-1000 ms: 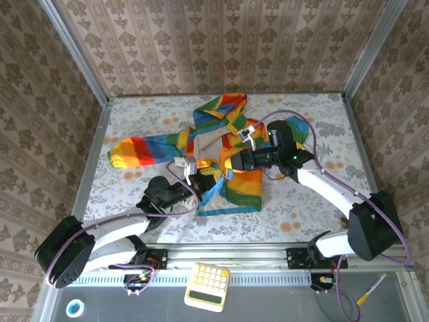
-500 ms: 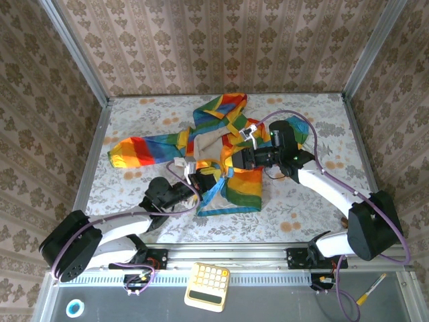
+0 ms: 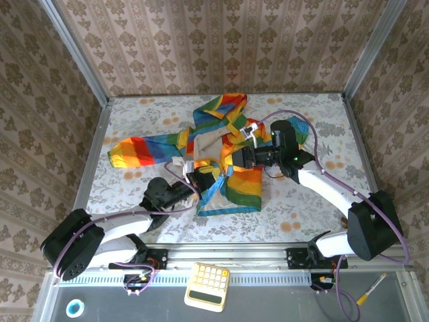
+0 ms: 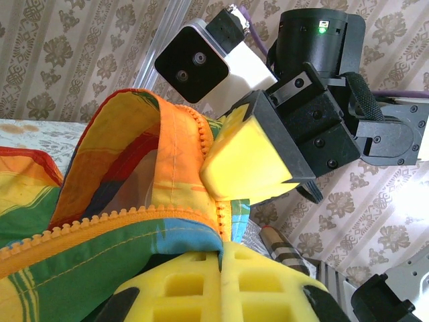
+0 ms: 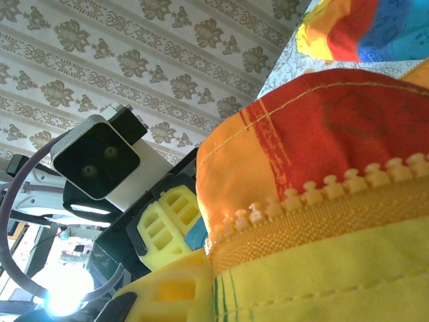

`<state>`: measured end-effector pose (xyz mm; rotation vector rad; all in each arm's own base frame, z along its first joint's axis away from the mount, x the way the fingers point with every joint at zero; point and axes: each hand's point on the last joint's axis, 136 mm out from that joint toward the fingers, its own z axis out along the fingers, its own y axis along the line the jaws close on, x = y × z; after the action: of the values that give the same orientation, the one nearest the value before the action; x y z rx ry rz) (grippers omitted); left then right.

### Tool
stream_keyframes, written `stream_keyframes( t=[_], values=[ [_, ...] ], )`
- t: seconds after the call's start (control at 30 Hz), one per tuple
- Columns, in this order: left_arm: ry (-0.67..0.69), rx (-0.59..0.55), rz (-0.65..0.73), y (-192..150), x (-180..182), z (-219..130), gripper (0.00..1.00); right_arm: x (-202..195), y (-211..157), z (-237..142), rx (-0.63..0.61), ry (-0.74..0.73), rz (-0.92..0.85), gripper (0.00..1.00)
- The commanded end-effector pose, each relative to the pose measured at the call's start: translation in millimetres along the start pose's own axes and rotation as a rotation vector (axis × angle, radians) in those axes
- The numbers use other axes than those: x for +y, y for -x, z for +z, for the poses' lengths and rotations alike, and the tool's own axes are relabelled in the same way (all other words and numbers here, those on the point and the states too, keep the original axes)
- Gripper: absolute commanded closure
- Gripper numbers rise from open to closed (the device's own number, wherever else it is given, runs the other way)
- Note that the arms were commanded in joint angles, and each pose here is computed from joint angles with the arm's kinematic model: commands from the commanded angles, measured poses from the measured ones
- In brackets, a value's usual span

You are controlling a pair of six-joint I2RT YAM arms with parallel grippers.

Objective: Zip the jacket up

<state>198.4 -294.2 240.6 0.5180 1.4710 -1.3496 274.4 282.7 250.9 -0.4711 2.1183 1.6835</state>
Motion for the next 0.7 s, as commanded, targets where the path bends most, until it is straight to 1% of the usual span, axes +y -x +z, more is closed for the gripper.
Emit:
stream_keyframes(
  t=[0.0, 0.1, 0.23, 0.4, 0.53, 0.6, 0.67],
  values=[
    [-0.002, -0.001, -0.019, -3.0, 2.2, -3.8, 1.00, 5.0, 5.4, -3.4, -0.015, 0.014, -0.034, 1.00],
    [0.067, -0.005, -0.042, -2.1, 16.9, -7.7, 1.00, -4.1, -0.7, -4.2, 0.001, -0.033, -0.032, 1.00],
    [0.221, 0.040, -0.079, -10.3, 45.7, -19.1, 1.00, -19.2, -8.0, -6.7, 0.009, -0.110, -0.033, 1.00],
    [0.410, 0.161, -0.109, -34.9, 75.2, -38.6, 1.00, -40.1, -12.3, -14.0, -0.002, -0.242, -0.045, 1.00],
    [0.507, 0.298, -0.139, -66.7, 91.6, -51.4, 1.00, -41.6, -10.9, -14.0, -0.016, -0.245, -0.052, 1.00],
    [0.496, 0.355, -0.138, -74.8, 90.1, -49.5, 0.78, -39.6, -10.6, -13.2, -0.014, -0.232, -0.053, 1.00],
    [0.482, 0.381, -0.116, -73.5, 85.1, -45.6, 0.64, -37.5, -10.5, -12.4, -0.009, -0.221, -0.055, 1.00]
  ],
)
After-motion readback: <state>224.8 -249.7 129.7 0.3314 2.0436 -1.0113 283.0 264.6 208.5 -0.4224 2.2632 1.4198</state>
